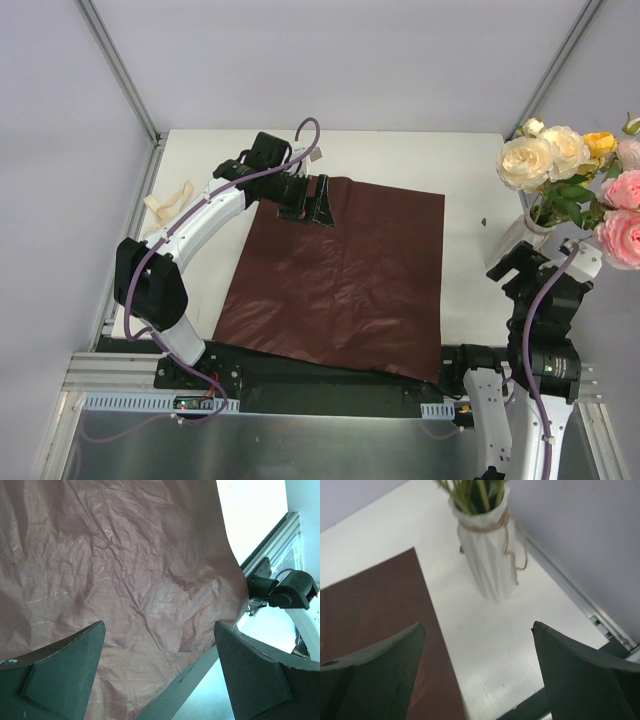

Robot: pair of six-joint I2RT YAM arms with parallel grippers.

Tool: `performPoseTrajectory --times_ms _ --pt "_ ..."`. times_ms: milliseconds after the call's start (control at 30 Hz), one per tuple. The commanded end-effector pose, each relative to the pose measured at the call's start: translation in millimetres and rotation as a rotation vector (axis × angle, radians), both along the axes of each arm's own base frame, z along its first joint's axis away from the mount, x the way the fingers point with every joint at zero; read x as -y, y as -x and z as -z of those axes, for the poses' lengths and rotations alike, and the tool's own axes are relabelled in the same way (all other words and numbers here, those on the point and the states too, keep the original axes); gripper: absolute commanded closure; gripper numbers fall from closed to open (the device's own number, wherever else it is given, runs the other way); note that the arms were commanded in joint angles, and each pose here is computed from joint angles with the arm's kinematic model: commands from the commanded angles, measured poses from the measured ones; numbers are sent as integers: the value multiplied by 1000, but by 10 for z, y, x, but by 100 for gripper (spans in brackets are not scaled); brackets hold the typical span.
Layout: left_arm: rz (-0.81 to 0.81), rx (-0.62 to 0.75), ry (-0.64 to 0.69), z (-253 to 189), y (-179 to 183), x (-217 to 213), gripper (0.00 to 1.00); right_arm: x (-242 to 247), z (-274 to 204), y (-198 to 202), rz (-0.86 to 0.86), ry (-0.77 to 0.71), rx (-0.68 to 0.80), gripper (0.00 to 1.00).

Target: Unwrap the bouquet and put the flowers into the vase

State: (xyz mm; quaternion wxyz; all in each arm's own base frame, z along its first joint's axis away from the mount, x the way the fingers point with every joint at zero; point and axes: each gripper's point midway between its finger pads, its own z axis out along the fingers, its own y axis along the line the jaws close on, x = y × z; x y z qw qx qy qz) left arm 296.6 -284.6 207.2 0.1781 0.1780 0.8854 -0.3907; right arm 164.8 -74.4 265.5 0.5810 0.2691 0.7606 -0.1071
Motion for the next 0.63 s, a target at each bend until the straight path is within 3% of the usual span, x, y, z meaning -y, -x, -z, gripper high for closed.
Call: performPoseTrajectory --times_ms 0,100,200,300,500,600 --pt "22 24 25 -67 39 59 11 -368 333 66 -161 -139 -98 7" --pt "24 22 19 -40 30 65 10 -744 442 45 -349 -243 -146 2" --pt "20 23 11 -10 19 64 10 -1316 460 79 -644 -403 -178 0" --pt "14 35 2 10 1 55 10 -1528 447 97 -754 -477 -171 3" --pt "24 85 -1 -21 6 73 10 -1697 86 153 -876 -441 68 3" --pt "43 134 8 -124 61 95 10 -1678 -9 203 -880 -397 83 3"
